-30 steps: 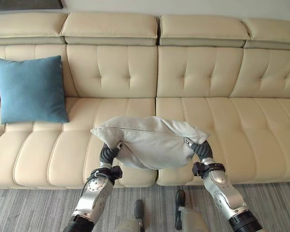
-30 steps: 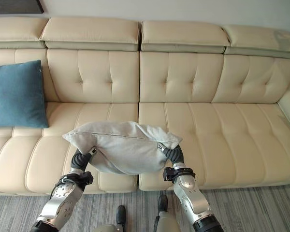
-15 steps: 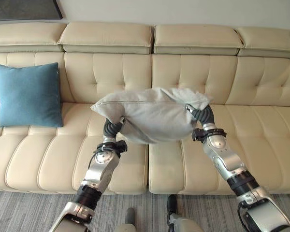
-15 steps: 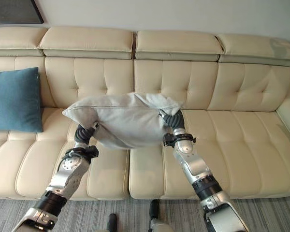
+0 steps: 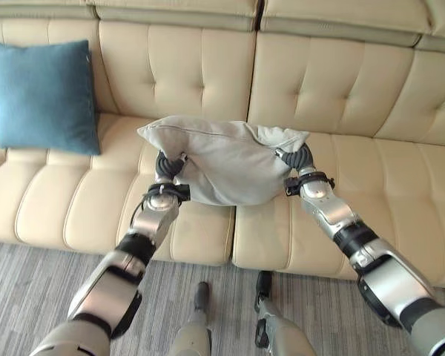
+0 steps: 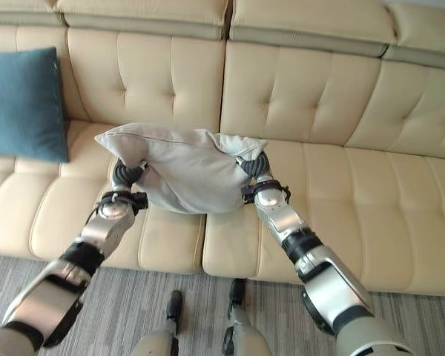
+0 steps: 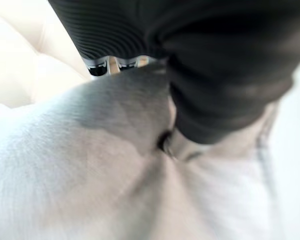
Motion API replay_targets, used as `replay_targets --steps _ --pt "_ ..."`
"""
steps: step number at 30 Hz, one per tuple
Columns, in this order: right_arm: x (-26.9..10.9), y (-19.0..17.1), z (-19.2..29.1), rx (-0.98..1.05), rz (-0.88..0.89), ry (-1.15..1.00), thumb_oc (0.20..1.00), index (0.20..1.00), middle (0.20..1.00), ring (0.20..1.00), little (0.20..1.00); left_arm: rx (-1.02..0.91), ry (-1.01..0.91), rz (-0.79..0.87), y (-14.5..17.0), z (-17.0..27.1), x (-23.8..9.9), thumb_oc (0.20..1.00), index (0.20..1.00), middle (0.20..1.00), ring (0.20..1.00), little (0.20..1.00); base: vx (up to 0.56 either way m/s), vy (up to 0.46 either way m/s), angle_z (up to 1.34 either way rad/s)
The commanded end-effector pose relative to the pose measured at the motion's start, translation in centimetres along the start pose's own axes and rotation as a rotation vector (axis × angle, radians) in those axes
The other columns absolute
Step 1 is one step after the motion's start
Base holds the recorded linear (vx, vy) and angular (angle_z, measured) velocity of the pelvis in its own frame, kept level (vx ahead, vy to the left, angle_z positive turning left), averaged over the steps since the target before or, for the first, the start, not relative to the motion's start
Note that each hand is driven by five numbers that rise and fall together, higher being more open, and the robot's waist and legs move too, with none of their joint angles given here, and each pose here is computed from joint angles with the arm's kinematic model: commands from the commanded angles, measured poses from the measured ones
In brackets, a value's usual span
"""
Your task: Pick up all the scattered cushions and arrange them neatly on the sofa.
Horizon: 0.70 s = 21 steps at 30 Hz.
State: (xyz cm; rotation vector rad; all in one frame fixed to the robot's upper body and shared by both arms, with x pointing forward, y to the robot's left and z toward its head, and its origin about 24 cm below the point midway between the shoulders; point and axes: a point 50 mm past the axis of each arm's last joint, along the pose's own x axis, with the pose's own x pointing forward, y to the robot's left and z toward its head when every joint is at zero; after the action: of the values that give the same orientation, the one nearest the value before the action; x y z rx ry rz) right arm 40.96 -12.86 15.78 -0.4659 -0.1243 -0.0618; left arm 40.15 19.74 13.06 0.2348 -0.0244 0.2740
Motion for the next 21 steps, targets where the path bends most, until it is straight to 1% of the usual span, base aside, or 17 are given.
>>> replay_targets --steps 1,2,3,5,8,9,10,11,12,13,14,16,17,18,19,20,21 --pt "2.4 -3.6 6.9 -0.159 -0.098 -0.177 1.000 1.000 1.000 1.000 1.000 0.015 -0.248 0.020 1.7 9.8 2.3 1.000 1.000 1.000 1.000 1.000 -0.03 -0.003 0.00" --pt "2.9 -5.3 7.0 -0.249 -0.141 -0.138 1.000 1.000 1.000 1.000 1.000 0.059 -0.228 0.068 3.9 10.7 3.0 1.000 1.000 1.000 1.000 1.000 -0.03 -0.005 -0.03" --pt "2.9 -5.3 7.0 -0.249 -0.141 -0.138 1.000 1.000 1.000 1.000 1.000 0.059 -0.228 0.068 3.9 10.7 3.0 1.000 1.000 1.000 1.000 1.000 -0.01 0.011 -0.03" --pt "3.3 -7.5 7.1 -0.266 -0.202 -0.099 1.000 1.000 1.000 1.000 1.000 0.062 -0.215 0.121 6.2 11.8 3.3 1.000 1.000 1.000 1.000 1.000 0.00 0.000 0.00" --pt "3.1 -10.8 6.6 -0.147 -0.327 -0.054 1.000 1.000 1.000 1.000 1.000 -0.132 -0.209 0.223 9.9 12.3 3.3 1.000 1.000 1.000 1.000 1.000 0.05 0.046 -0.04" --pt "2.7 -12.0 6.3 -0.018 -0.393 -0.073 1.000 1.000 1.000 1.000 1.000 -0.295 -0.205 0.268 11.6 11.4 3.0 1.000 1.000 1.000 1.000 1.000 0.08 0.049 -0.04" --pt "2.6 -12.0 6.3 -0.019 -0.392 -0.072 1.000 1.000 1.000 1.000 1.000 -0.294 -0.204 0.269 11.6 11.3 2.9 1.000 1.000 1.000 1.000 1.000 0.11 0.069 -0.10" --pt "2.1 -13.2 6.0 0.093 -0.450 -0.097 1.000 1.000 1.000 1.000 1.000 -0.381 -0.223 0.292 12.6 10.7 2.5 1.000 1.000 1.000 1.000 1.000 0.07 0.050 -0.12" --pt "1.6 -13.6 5.5 0.125 -0.469 -0.111 1.000 1.000 1.000 1.000 1.000 -0.412 -0.232 0.298 13.0 10.1 2.2 1.000 1.000 1.000 1.000 1.000 0.18 0.104 -0.13" --pt "0.2 -14.9 3.2 0.138 -0.507 -0.114 1.000 1.000 1.000 1.000 1.000 -0.452 -0.232 0.307 13.8 7.5 1.2 1.000 1.000 1.000 1.000 1.000 0.13 0.075 -0.10" --pt "0.0 -14.7 2.8 0.133 -0.503 -0.107 1.000 1.000 1.000 1.000 1.000 -0.450 -0.223 0.307 13.7 7.1 1.0 1.000 1.000 1.000 1.000 1.000 0.13 0.075 -0.10" --pt "-1.7 -16.3 -0.2 0.060 -0.534 -0.074 1.000 1.000 1.000 1.000 1.000 -0.408 -0.211 0.313 14.7 4.4 -0.3 1.000 1.000 1.000 1.000 1.000 0.10 0.060 -0.04" --pt "-3.7 -17.2 -3.2 -0.014 -0.533 -0.030 1.000 1.000 1.000 1.000 1.000 -0.340 -0.183 0.318 15.3 1.3 -2.1 1.000 1.000 1.000 1.000 1.000 0.08 0.061 0.04" --pt "-3.9 -17.1 -3.5 -0.018 -0.529 -0.023 1.000 1.000 1.000 1.000 1.000 -0.336 -0.175 0.318 15.3 1.0 -2.3 1.000 1.000 1.000 1.000 1.000 0.06 0.052 0.01" --pt "-5.0 -17.2 -5.0 -0.031 -0.525 0.004 1.000 1.000 1.000 1.000 1.000 -0.303 -0.169 0.319 15.6 -0.3 -3.3 1.000 1.000 1.000 1.000 1.000 0.03 0.031 -0.05" --pt "-7.1 -16.9 -7.6 -0.089 -0.488 0.055 1.000 1.000 1.000 1.000 1.000 -0.239 -0.102 0.296 15.4 -3.6 -5.6 1.000 1.000 1.000 1.000 1.000 0.03 0.031 -0.10" --pt "-7.3 -16.8 -7.8 -0.091 -0.485 0.059 1.000 1.000 1.000 1.000 1.000 -0.236 -0.097 0.295 15.4 -3.8 -5.7 1.000 1.000 1.000 1.000 1.000 0.02 0.028 -0.09"
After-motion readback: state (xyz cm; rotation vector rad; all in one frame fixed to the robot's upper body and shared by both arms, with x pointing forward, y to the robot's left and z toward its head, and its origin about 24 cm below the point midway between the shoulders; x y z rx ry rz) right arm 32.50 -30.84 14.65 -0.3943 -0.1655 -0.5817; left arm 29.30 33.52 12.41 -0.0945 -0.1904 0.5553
